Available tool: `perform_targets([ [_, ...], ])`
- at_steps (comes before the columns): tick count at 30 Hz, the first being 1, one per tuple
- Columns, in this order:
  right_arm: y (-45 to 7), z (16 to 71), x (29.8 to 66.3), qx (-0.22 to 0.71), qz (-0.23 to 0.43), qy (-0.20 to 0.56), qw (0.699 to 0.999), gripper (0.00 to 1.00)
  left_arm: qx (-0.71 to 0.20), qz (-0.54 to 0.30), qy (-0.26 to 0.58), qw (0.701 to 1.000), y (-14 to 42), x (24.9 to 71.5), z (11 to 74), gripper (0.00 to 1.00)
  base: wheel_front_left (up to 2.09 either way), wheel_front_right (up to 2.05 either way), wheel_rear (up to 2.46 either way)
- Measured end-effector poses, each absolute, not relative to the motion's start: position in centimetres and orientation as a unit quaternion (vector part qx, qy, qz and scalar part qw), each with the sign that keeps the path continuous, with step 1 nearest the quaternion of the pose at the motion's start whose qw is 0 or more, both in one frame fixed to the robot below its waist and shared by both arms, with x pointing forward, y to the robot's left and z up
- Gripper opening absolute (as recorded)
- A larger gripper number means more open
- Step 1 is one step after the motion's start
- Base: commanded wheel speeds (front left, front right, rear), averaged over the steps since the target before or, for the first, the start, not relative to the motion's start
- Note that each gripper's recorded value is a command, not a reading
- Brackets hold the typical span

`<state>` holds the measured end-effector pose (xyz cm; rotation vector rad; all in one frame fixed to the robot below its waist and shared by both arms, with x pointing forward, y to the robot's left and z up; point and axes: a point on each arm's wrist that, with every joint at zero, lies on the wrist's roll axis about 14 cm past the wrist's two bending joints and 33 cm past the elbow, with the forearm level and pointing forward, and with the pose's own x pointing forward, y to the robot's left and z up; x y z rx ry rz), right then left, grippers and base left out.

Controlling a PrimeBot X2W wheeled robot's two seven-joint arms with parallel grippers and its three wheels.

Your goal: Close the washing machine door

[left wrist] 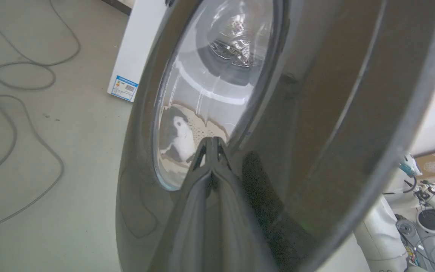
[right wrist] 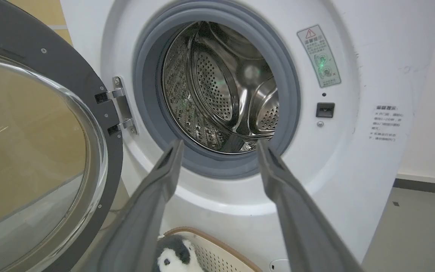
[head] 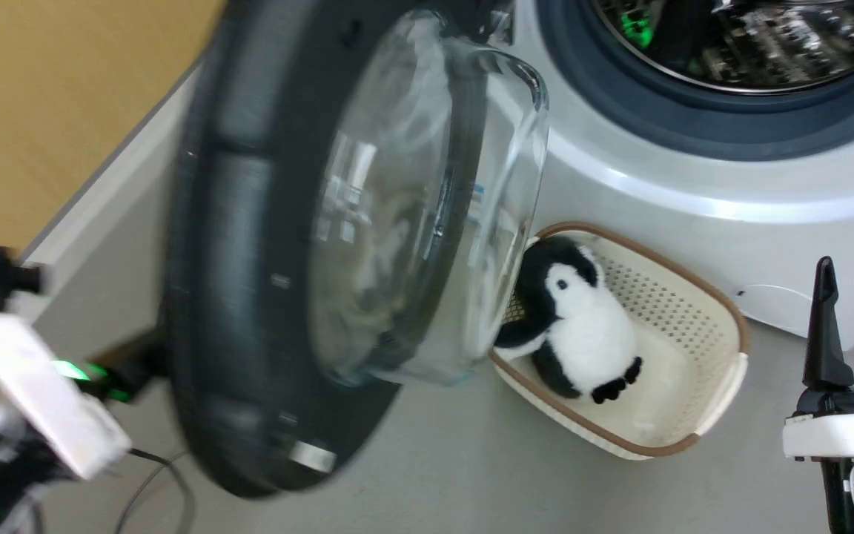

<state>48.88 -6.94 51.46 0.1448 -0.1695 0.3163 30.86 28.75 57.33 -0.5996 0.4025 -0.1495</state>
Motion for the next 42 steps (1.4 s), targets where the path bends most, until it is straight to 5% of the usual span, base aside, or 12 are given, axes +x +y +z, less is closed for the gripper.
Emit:
perform_targets([
  [19, -14.6, 53.1, 44.8, 0.034, 0.076, -0.094, 0.992, 1.00, -0.327, -0.360, 0.132, 0.863, 8.2, 36.8, 59.6, 0.00, 0.00, 0.00, 0.00],
  [42, -23.2, 53.5, 39.4, 0.011, -0.040, -0.087, 0.995, 1.00, -0.393, -0.395, 0.169, 0.813, -4.0, 42.3, 53.6, 0.00, 0.00, 0.00, 0.00],
])
